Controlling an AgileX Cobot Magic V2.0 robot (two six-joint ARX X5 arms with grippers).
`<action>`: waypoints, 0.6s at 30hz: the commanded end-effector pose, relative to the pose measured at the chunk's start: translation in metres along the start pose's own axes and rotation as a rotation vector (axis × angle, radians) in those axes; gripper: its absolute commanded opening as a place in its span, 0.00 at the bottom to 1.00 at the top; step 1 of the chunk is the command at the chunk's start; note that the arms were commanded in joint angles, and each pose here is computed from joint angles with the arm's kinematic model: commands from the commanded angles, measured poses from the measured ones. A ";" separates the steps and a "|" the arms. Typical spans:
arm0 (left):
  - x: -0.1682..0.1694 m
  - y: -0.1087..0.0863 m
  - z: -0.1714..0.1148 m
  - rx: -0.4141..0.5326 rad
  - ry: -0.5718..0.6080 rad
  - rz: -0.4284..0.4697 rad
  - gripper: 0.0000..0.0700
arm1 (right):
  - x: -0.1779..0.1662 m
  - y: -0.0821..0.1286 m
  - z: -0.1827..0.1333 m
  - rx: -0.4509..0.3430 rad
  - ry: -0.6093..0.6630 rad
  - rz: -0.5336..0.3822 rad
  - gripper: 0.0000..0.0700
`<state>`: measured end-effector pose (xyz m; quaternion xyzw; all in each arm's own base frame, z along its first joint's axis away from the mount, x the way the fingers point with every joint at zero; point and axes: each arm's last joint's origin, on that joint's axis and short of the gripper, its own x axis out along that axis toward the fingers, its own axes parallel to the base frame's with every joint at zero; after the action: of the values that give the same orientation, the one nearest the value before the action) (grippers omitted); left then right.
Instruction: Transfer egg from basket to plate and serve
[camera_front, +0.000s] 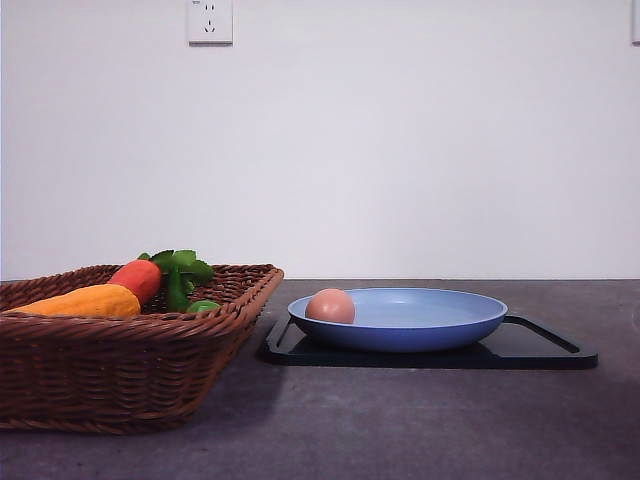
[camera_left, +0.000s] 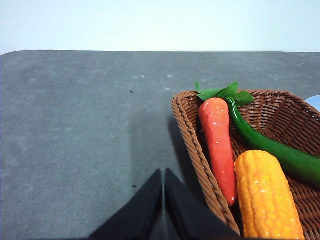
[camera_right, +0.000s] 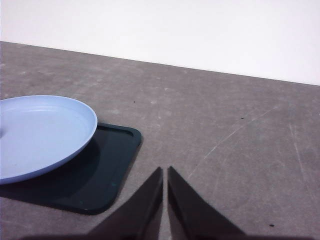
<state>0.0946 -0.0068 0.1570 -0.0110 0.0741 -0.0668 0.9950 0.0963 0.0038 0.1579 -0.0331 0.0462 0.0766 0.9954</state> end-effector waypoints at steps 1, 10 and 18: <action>0.003 0.001 -0.007 -0.006 0.011 0.002 0.00 | 0.000 0.000 -0.001 -0.005 -0.007 -0.001 0.00; 0.003 0.001 -0.007 -0.006 0.011 0.002 0.00 | 0.000 0.000 -0.001 -0.005 -0.007 -0.001 0.00; 0.003 0.001 -0.007 -0.006 0.011 0.002 0.00 | 0.000 0.000 -0.001 -0.005 -0.007 -0.001 0.00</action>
<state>0.0946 -0.0068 0.1570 -0.0109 0.0740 -0.0668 0.9950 0.0963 0.0039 0.1579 -0.0331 0.0461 0.0767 0.9954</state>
